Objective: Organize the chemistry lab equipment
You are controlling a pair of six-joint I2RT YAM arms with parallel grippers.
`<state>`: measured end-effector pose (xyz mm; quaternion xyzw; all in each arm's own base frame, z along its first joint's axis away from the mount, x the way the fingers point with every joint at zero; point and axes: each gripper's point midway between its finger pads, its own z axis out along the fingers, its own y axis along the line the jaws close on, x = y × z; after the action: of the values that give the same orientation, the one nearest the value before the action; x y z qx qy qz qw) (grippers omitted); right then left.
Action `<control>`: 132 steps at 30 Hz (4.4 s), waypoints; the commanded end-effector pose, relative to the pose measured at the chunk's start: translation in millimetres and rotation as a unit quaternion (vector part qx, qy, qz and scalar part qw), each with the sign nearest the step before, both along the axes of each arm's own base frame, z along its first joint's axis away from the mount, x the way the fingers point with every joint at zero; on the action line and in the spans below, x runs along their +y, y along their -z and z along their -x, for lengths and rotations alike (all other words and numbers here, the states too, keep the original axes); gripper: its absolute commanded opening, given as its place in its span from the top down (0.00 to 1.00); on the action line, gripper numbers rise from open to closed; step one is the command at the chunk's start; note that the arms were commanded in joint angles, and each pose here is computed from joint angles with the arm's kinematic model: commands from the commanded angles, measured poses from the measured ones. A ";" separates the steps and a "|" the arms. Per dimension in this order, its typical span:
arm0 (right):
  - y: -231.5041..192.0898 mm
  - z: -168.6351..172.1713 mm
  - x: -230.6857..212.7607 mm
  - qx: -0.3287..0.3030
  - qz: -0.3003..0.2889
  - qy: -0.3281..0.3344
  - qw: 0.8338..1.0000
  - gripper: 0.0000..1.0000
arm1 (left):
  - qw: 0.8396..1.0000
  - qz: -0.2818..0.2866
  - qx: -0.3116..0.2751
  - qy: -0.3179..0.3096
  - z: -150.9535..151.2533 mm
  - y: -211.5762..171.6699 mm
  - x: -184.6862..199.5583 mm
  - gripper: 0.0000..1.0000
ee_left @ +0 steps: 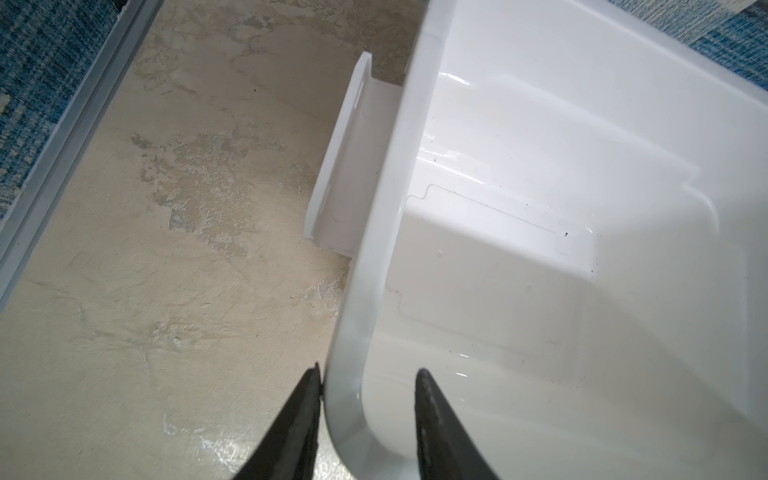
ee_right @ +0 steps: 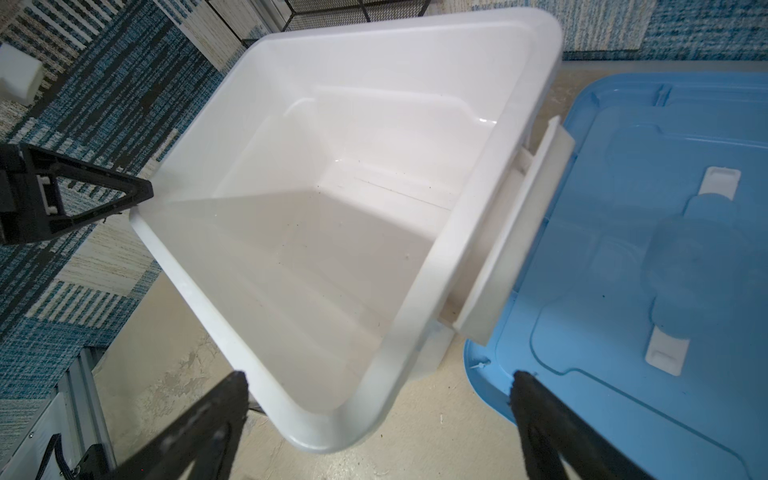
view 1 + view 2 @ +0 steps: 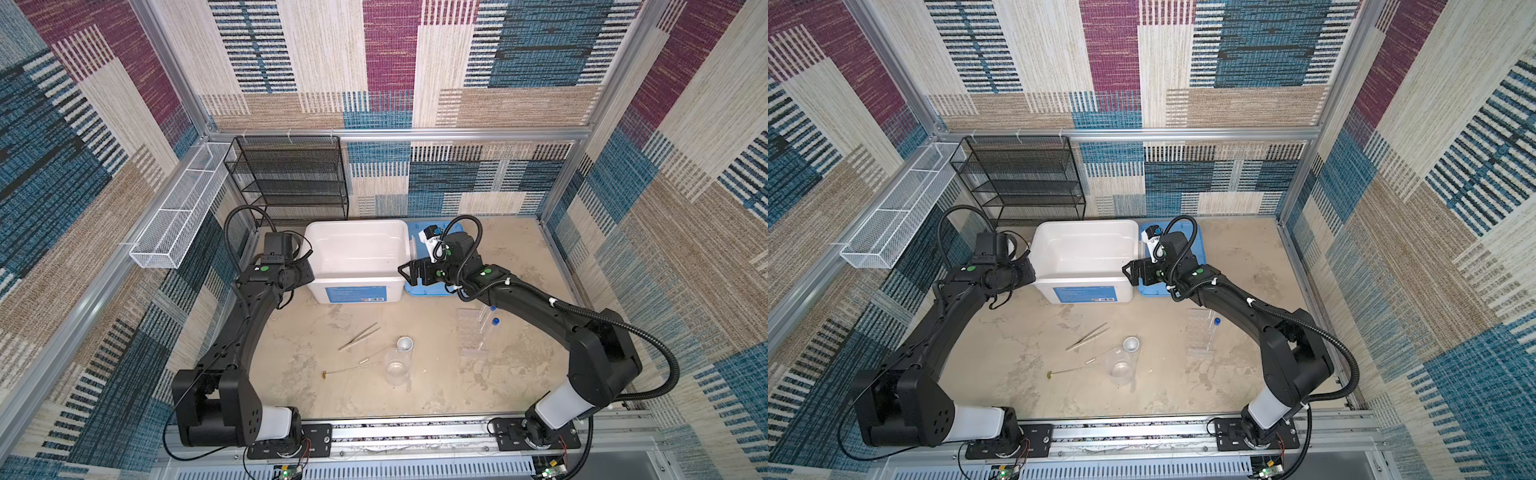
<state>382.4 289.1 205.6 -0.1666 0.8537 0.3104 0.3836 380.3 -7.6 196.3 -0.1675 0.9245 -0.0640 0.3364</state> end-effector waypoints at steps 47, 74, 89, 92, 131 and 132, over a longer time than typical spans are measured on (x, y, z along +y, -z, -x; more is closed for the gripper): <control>-13.0 104.3 -25.7 -0.091 -0.036 -0.101 0.990 0.02 | 0.974 0.005 0.082 0.212 126.2 110.0 -138.2 0.19; 11.0 97.5 -42.3 -0.051 -0.011 -0.034 0.998 0.02 | 0.940 0.068 0.103 0.319 174.8 47.6 -222.7 0.01; 16.0 107.1 -49.3 -0.028 -0.020 -0.021 0.999 0.01 | 0.917 -0.005 0.135 0.376 213.7 77.8 -259.9 0.01; 17.0 106.5 -48.8 -0.026 -0.018 -0.021 0.999 0.01 | 0.913 -0.017 0.137 0.384 214.7 81.0 -265.2 0.00; 32.1 107.0 -46.6 -0.009 -0.017 -0.020 1.000 0.01 | 0.909 -0.110 0.167 0.365 220.0 106.1 -262.2 0.19; 32.0 107.0 -46.5 -0.009 -0.018 -0.020 1.000 0.01 | 0.910 -0.109 0.165 0.365 219.8 105.3 -262.1 0.19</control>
<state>273.3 239.3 166.5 -0.1800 0.8498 0.3216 0.3769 158.6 -271.3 87.5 0.2213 0.9635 -0.0533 0.1412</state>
